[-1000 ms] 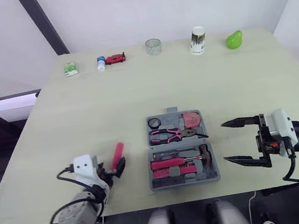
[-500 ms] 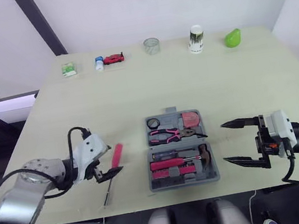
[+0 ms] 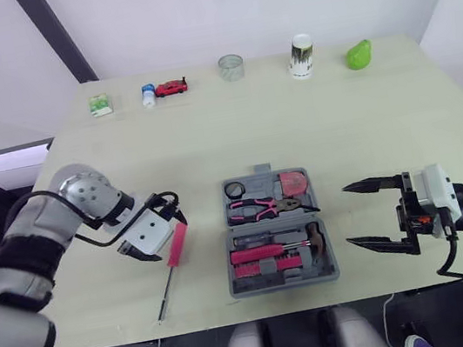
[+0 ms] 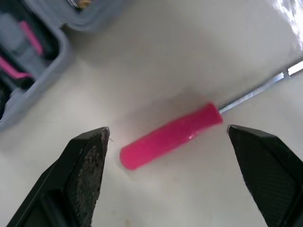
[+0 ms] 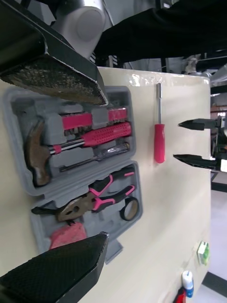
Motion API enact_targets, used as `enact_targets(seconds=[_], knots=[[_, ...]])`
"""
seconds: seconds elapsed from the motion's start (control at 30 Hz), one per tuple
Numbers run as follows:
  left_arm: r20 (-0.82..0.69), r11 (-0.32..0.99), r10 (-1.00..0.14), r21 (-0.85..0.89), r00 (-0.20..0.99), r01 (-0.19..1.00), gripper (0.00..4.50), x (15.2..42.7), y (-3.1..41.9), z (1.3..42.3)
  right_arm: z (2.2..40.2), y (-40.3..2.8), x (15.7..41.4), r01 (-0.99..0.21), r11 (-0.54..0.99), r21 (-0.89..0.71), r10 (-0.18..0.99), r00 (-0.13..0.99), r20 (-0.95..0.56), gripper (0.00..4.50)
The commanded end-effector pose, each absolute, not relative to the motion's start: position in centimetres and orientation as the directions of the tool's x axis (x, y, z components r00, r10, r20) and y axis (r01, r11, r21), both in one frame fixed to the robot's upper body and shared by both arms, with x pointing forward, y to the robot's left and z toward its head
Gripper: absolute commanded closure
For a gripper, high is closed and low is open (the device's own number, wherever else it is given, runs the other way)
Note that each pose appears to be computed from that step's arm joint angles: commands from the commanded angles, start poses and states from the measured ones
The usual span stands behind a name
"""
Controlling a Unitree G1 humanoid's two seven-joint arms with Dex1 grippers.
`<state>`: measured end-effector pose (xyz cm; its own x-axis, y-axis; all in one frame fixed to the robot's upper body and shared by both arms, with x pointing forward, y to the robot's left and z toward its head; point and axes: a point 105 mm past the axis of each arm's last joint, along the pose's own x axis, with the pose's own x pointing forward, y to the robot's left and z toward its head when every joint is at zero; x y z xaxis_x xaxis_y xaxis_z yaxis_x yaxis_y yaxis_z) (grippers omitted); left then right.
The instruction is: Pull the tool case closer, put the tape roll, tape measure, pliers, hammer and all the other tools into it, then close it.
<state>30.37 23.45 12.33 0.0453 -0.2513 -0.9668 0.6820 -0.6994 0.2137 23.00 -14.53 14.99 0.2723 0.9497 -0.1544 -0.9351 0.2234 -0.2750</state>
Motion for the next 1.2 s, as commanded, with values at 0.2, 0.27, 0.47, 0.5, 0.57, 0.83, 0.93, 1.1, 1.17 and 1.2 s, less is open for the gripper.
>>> enact_targets(seconds=[0.2, 0.27, 0.47, 0.5, 0.57, 0.83, 0.93, 1.1, 1.17, 1.2], knots=[[-1.0, -0.866, -0.027, 0.021, -0.005, 0.499, 0.22, 31.5, 23.8, 12.2, 16.0, -14.3, 22.6, -0.923, 0.221, -0.314, 0.953, 0.272, -0.131, 0.0], [-1.0, -0.88, -0.011, -0.002, -0.025, 0.474, 0.22, 31.4, 23.7, 11.6, 16.0, -14.3, 22.5, -0.927, 0.216, -0.308, 0.954, 0.267, -0.134, 0.0], [-0.997, -0.903, 0.027, -0.053, -0.068, 0.427, 0.22, 30.9, 23.8, 10.3, 15.8, -14.0, 21.7, -0.951, 0.171, -0.257, 0.966, 0.214, -0.148, 0.0], [-0.997, -0.904, 0.029, -0.057, -0.071, 0.424, 0.22, 30.8, 23.8, 10.1, 15.7, -13.9, 21.6, -0.954, 0.16, -0.252, 0.967, 0.203, -0.155, 0.0], [-0.997, -0.906, 0.038, -0.065, -0.073, 0.419, 0.22, 30.9, 23.9, 9.8, 15.3, -13.8, 21.2, -0.96, 0.136, -0.245, 0.967, 0.182, -0.177, 0.0], [-0.997, -0.917, 0.034, -0.061, -0.074, 0.395, 0.22, 31.0, 23.4, 9.3, 15.1, -13.8, 21.2, -0.959, 0.12, -0.256, 0.965, 0.173, -0.196, 0.0], [-0.996, -0.922, 0.033, -0.06, -0.077, 0.383, 0.22, 31.0, 23.2, 9.1, 15.1, -13.8, 21.3, -0.958, 0.125, -0.258, 0.965, 0.178, -0.193, 0.0], [-0.996, -0.926, 0.026, -0.054, -0.08, 0.373, 0.22, 31.0, 22.7, 8.5, 15.1, -13.8, 21.5, -0.954, 0.137, -0.265, 0.964, 0.191, -0.186, 0.0], [-0.996, -0.928, 0.022, -0.052, -0.085, 0.369, 0.22, 31.0, 22.5, 8.2, 15.1, -13.8, 21.5, -0.953, 0.142, -0.268, 0.963, 0.196, -0.184, 0.0], [-0.996, -0.931, 0.024, -0.055, -0.091, 0.36, 0.22, 30.8, 22.4, 8.0, 15.2, -13.8, 21.6, -0.952, 0.143, -0.27, 0.963, 0.197, -0.183, 0.0]])
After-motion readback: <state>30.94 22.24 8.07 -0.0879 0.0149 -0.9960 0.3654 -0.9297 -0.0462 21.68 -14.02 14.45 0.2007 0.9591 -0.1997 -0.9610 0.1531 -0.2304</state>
